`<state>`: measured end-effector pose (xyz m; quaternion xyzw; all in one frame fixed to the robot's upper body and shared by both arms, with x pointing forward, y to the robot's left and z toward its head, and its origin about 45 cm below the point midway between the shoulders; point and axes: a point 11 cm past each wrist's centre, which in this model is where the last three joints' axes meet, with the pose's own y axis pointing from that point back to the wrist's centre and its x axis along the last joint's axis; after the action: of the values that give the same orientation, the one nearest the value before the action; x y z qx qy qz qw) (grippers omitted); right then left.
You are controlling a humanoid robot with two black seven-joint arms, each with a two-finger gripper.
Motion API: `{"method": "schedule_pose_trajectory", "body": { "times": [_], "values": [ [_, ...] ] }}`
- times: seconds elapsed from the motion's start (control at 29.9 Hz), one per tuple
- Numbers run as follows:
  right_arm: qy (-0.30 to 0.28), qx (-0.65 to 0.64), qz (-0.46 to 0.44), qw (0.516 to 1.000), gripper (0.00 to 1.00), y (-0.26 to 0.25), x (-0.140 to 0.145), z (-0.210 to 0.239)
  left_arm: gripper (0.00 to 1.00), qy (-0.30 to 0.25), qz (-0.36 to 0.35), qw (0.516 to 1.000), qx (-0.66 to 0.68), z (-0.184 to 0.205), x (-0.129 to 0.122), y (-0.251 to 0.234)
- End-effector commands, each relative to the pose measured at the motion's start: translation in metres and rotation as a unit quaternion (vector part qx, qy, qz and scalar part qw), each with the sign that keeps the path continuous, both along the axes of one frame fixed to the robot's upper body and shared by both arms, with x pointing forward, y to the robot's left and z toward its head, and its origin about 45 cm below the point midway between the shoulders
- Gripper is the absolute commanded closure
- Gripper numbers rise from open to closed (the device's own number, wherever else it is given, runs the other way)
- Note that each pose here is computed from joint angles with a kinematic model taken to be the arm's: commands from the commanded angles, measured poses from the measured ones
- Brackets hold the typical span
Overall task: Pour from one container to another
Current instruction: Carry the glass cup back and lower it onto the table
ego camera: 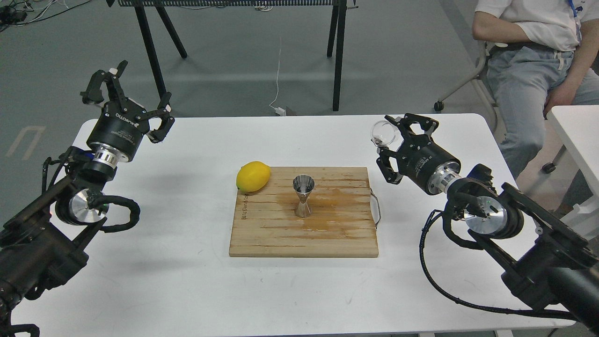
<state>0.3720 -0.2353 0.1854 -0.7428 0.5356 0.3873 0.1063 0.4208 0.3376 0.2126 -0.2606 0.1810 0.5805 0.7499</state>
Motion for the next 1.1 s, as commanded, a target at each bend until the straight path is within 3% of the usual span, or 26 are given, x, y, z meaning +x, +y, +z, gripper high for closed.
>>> {"method": "schedule_pose_trajectory", "body": {
  "times": [0.0,0.5,0.9,1.07],
  "values": [
    [0.029,0.075,-0.034,0.996,0.55,-0.024,-0.008,-0.018,0.0,0.001,-0.001,1.0,-0.001,-0.001,0.0,-0.002],
    [0.096,0.255,-0.156,0.949,0.55,-0.095,-0.056,-0.095,0.0,0.006,0.001,1.0,0.003,-0.005,-0.004,0.003],
    [0.116,0.301,-0.2,0.925,0.55,-0.102,-0.062,-0.116,0.0,0.007,0.002,1.0,0.003,-0.006,-0.005,0.003],
    [0.151,0.317,-0.226,0.909,0.55,-0.103,-0.062,-0.125,0.0,0.008,0.002,1.0,0.002,-0.007,-0.005,0.002]
  ]
}}
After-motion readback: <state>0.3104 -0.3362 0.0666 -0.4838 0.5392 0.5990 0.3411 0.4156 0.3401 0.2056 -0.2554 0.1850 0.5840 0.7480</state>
